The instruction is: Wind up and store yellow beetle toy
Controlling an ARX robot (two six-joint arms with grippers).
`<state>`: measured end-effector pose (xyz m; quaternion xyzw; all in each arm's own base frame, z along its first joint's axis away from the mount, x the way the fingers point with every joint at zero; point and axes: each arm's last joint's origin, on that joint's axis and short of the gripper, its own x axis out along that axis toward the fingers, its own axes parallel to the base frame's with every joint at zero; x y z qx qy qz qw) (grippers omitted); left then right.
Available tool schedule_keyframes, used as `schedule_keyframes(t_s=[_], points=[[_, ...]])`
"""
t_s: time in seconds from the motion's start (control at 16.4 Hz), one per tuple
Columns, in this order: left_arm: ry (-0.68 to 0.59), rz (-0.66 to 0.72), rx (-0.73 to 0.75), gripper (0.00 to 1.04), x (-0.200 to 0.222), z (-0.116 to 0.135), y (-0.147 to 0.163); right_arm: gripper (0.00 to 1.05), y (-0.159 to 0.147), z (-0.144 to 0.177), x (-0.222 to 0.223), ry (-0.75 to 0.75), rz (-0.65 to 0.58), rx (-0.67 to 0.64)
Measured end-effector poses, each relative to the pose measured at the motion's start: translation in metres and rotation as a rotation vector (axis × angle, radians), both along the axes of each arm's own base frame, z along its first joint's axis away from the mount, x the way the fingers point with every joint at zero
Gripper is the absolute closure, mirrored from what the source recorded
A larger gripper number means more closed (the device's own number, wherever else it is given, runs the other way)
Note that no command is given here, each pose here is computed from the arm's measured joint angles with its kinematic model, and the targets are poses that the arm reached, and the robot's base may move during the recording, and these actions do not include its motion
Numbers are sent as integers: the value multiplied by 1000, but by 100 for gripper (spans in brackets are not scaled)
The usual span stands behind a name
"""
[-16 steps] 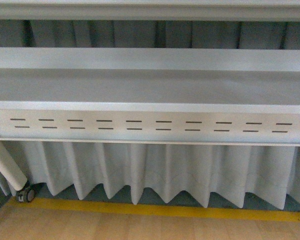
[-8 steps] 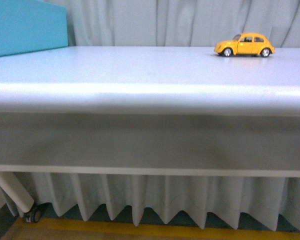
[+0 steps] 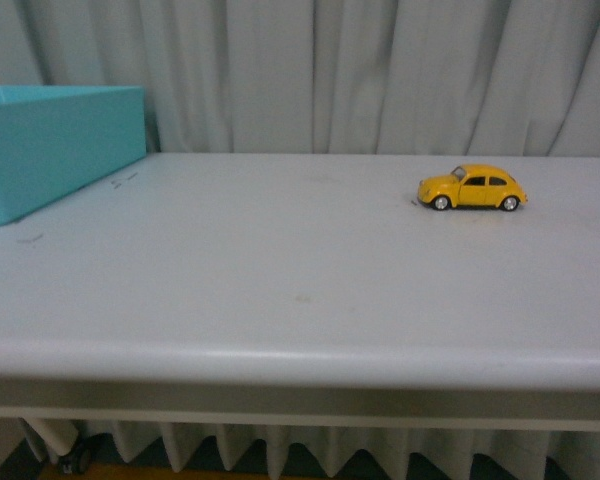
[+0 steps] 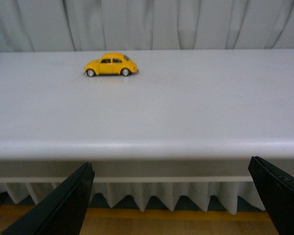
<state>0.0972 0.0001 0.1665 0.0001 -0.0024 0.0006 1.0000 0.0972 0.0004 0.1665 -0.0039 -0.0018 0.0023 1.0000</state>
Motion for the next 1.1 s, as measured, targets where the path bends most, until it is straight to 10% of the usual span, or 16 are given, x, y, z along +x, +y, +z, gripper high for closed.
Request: schedule_keyframes(t_s=[1.1], points=[[0,0,0,7,0,0,0,7,0,0,0,0,0,0]])
